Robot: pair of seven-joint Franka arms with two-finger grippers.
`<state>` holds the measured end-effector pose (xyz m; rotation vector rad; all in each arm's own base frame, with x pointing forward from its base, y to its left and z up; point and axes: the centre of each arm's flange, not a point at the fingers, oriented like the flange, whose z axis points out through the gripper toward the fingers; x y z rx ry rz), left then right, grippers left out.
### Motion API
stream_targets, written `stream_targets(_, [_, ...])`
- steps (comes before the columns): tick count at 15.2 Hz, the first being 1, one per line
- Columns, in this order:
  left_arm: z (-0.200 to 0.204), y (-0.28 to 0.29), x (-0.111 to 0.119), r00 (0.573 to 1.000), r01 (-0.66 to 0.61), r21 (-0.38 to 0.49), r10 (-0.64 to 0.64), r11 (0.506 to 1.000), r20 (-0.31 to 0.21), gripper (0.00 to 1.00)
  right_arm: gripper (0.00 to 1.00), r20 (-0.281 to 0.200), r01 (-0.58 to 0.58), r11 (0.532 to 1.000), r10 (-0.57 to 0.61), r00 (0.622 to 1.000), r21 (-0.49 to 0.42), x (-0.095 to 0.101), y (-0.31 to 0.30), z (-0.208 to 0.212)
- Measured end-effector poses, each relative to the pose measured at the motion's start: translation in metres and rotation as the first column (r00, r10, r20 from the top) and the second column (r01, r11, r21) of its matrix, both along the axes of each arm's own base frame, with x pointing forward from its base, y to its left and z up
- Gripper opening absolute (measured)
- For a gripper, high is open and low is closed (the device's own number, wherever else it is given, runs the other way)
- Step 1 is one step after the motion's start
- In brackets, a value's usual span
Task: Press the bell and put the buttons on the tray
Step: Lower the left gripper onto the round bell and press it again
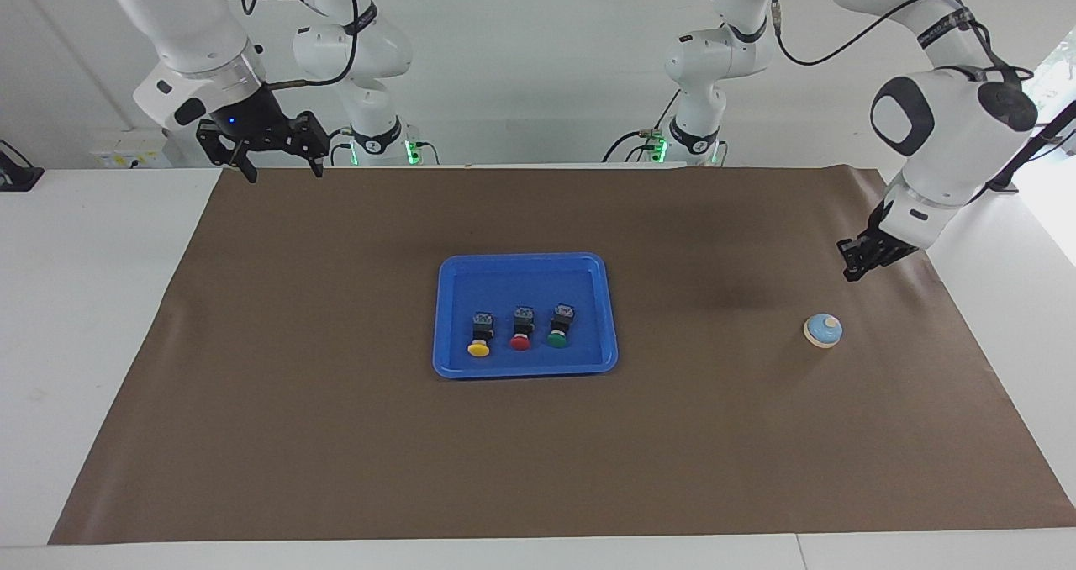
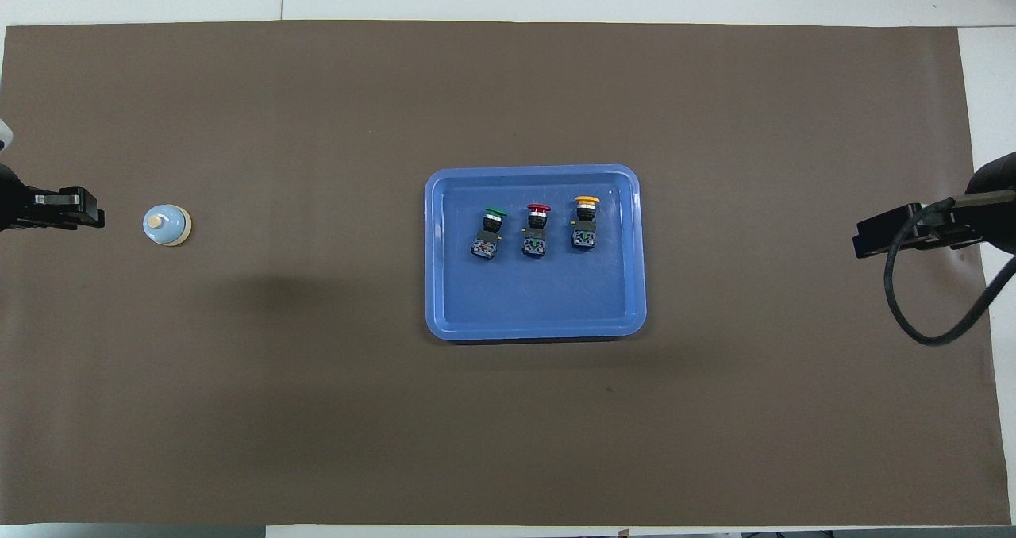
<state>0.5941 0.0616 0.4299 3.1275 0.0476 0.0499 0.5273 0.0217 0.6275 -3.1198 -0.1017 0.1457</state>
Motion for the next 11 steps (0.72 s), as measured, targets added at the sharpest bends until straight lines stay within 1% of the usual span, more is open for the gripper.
stream_targets(2, [-0.036,0.008,0.003,1.0,-0.014,0.003,0.013,1.0,0.024,0.01,1.0,0.0,0.0,1.0,0.0,1.0,0.0,0.0,0.0,0.0])
stream_targets(5, [-0.073,0.011,0.002,1.0,-0.02,0.004,0.02,1.0,0.024,0.01,1.0,0.0,0.0,1.0,0.0,1.0,0.0,0.0,0.0,0.0])
stream_targets(8, [-0.09,0.011,0.004,1.0,-0.02,0.003,0.02,1.0,0.018,0.01,1.0,0.0,0.0,1.0,0.0,1.0,0.0,0.0,0.0,0.0])
stream_targets(11, [-0.092,0.011,0.005,1.0,-0.02,0.003,0.02,1.0,0.021,0.01,1.0,0.0,0.0,1.0,0.0,1.0,0.0,0.0,0.0,0.0])
